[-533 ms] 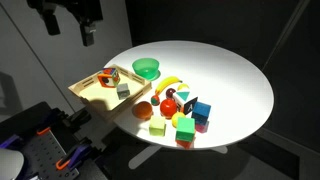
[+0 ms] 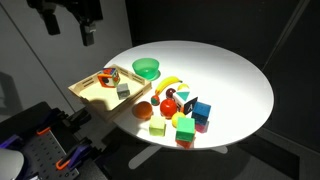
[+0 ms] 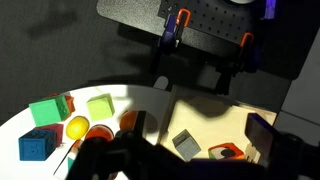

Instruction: Pick up the orange toy from the table and put it in the tray

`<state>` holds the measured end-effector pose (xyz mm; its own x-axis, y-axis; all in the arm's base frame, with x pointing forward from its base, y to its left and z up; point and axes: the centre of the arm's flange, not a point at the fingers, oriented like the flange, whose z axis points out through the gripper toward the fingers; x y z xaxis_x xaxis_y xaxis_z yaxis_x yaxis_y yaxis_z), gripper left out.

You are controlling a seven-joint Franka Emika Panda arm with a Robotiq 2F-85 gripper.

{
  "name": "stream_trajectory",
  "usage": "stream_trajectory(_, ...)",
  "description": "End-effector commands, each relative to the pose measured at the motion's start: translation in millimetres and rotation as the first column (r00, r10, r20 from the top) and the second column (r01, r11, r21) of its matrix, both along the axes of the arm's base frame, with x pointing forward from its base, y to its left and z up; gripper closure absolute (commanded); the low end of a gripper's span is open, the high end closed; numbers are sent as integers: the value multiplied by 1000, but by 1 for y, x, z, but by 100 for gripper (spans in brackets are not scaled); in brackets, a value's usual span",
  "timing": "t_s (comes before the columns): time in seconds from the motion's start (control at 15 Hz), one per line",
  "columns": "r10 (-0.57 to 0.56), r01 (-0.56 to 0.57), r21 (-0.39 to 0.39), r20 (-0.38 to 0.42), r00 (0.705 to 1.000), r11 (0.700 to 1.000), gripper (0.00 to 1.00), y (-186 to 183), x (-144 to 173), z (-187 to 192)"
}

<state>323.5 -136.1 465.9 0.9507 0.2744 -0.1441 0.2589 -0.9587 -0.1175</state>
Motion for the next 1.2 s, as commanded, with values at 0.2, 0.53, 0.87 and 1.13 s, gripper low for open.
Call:
stream_trajectory(0.2,0,0,0,0,1000,1000,0,0,0,0)
stream_trajectory(0.53,-13,15,-43,25,1000,999,0,-1,27,-3)
stream_trajectory(0.87,-32,38,-96,64,997,995,0,-4,60,-16)
stream_trajectory(1.13,-76,87,-121,92,993,989,0,-13,81,-36)
